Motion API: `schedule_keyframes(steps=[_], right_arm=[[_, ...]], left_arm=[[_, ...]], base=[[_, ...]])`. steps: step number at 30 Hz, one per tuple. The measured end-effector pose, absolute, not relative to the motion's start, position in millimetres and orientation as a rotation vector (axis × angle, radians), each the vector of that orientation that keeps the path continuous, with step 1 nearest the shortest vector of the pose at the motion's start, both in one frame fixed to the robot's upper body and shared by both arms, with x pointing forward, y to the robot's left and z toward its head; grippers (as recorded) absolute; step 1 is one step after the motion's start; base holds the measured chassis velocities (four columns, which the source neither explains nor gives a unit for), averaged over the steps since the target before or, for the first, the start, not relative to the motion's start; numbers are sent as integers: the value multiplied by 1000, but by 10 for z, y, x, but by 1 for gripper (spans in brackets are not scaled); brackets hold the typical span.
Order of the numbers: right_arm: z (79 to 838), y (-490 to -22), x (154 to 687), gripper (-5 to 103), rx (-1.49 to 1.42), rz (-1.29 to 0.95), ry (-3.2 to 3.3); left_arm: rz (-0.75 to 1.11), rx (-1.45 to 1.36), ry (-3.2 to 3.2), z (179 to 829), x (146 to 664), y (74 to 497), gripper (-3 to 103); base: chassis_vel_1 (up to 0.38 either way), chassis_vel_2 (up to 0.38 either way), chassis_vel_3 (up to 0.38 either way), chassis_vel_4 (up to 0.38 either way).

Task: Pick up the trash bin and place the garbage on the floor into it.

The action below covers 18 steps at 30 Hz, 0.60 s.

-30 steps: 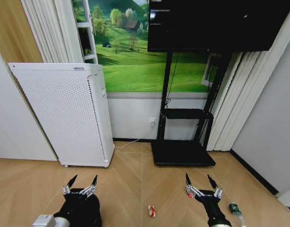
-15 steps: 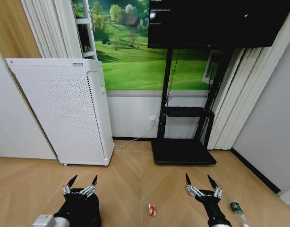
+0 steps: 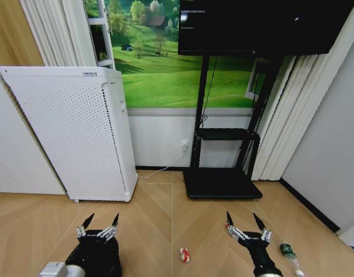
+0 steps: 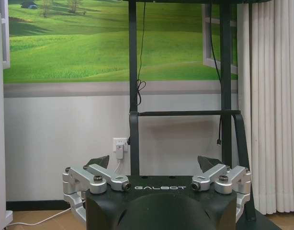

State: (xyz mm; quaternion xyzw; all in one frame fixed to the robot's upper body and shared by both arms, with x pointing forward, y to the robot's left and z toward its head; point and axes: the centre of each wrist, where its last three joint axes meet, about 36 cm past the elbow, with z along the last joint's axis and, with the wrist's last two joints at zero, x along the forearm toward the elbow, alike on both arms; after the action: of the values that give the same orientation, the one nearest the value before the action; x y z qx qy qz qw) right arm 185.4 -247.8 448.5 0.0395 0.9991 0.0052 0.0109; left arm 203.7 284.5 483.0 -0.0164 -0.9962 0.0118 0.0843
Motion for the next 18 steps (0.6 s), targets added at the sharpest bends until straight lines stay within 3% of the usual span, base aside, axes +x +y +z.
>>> schedule_keyframes(steps=[18], right_arm=[[4485,-2478,1854,100,123,16,3117]], left_arm=[[35,-49,-2972,4830,2037,2845,100]], base=[[0,0,0,0]])
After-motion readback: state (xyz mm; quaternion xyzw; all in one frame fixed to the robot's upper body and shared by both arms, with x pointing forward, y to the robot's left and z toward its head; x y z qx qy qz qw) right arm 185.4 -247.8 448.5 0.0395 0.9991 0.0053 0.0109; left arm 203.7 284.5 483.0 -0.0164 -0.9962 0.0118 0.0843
